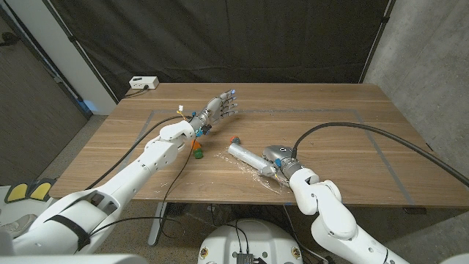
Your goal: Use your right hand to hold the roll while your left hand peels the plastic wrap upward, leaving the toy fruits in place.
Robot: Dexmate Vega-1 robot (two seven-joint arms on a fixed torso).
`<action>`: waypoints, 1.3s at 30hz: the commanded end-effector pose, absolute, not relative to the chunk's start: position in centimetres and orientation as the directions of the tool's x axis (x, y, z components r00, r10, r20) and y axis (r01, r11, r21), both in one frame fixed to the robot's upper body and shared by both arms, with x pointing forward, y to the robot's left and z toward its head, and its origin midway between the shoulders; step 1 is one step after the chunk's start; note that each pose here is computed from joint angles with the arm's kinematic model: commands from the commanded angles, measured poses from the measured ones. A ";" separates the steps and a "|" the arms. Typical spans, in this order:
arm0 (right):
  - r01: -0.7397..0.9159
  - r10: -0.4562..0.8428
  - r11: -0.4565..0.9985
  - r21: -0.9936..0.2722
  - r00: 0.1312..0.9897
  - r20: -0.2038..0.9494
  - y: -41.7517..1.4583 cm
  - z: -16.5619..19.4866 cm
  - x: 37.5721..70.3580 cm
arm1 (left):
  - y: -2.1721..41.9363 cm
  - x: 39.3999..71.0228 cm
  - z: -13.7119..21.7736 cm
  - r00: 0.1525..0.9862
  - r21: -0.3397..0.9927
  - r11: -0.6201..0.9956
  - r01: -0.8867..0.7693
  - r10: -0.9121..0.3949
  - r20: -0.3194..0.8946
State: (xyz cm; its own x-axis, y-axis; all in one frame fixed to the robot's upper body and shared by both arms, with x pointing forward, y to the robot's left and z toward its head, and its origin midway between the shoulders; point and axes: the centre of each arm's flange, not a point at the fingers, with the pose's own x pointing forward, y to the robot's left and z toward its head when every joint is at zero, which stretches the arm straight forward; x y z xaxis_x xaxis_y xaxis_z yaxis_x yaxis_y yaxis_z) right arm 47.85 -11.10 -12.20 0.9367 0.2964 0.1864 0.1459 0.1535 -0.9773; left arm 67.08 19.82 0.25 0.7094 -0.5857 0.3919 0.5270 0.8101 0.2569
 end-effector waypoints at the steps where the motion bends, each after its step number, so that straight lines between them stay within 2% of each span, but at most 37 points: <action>1: -0.015 0.321 0.614 -0.789 0.918 0.232 -14.7 -12.4 50.3 | 20.1 67.3 0.8 0.703 0.259 0.809 0.527 -0.586 0.402; 13: -0.073 0.308 0.814 -0.577 0.895 0.323 -15.5 -12.9 51.6 | 20.5 67.4 0.9 0.705 0.259 0.811 0.525 -0.584 0.402; 23: -0.149 0.281 0.927 -0.345 0.885 0.372 -15.9 -13.5 52.3 | 20.5 67.4 1.0 0.703 0.262 0.810 0.524 -0.585 0.405; 30: -0.217 0.247 0.969 -0.120 0.881 0.403 -16.1 -14.2 52.9 | 20.6 67.3 1.0 0.704 0.259 0.813 0.522 -0.581 0.409; 39: -0.270 0.238 0.963 0.014 0.871 0.430 -16.1 -14.4 53.4 | 20.5 67.3 1.1 0.703 0.267 0.812 0.519 -0.583 0.408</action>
State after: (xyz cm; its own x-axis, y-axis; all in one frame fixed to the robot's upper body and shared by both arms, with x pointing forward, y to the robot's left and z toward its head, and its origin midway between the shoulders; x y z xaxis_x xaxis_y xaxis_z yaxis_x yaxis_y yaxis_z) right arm 52.64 -15.58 -14.02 0.8757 0.2777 0.3949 -0.2106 0.9558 -0.2051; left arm 67.36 20.56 1.02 0.7032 -0.5828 0.4073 0.5221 0.8121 0.2606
